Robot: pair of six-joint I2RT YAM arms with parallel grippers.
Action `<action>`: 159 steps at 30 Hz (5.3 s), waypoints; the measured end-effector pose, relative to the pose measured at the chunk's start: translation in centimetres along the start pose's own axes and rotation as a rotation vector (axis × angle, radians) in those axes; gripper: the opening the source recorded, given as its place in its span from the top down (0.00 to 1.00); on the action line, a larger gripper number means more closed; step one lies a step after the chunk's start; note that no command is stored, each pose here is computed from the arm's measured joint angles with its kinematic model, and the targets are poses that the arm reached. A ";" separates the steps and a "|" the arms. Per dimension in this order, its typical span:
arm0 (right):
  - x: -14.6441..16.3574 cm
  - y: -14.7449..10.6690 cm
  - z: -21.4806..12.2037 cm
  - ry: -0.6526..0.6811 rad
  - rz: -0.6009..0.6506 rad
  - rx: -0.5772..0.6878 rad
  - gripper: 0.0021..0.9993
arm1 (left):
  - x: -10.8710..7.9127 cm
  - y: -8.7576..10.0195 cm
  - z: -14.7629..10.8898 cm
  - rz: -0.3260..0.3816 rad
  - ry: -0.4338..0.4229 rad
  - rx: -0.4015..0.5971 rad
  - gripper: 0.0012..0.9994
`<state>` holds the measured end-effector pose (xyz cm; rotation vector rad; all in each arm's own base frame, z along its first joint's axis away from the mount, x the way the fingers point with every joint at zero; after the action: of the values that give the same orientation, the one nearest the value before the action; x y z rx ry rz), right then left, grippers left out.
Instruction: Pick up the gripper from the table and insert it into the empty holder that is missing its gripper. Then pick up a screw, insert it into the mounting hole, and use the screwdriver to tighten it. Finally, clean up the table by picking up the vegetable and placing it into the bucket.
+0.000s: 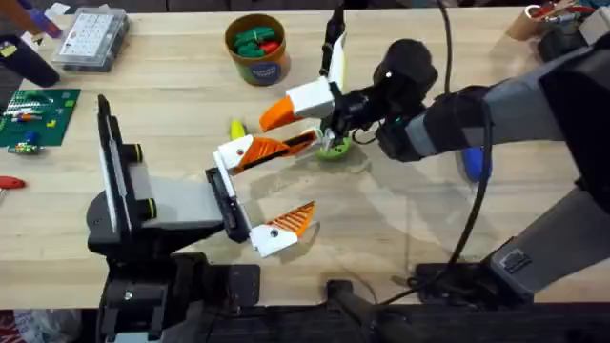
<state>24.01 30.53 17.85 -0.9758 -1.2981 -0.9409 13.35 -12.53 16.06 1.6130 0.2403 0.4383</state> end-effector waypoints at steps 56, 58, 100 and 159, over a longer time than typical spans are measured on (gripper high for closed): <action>-0.4 -0.7 -0.4 -0.015 0.004 0.058 0.99 | 0.0 0.0 0.0 0.016 0.002 0.000 0.01; -0.4 -0.6 -0.4 -0.015 0.005 0.055 0.99 | 0.0 0.0 0.0 0.016 0.002 0.000 0.01; -0.8 -0.3 0.2 -0.020 0.043 0.030 1.00 | 0.2 -0.1 0.0 0.003 0.014 0.003 0.01; -1.6 0.6 0.3 -0.031 0.125 -0.034 0.00 | -0.2 0.0 0.0 0.005 -0.012 -0.002 0.01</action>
<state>24.35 31.01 16.27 -1.0891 -1.2354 -0.8574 13.19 -12.61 16.04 1.6142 0.2269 0.4323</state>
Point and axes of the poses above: each hand's point on the last joint's axis, 136 mm out from that joint toward the fingers, its own z axis out along the fingers, its own x axis along the line the jaws close on, y = z × x, the point moved 3 cm from there along -z, back along the fingers, and after that the axes turned 9 degrees about z, right-handed, at the moved point
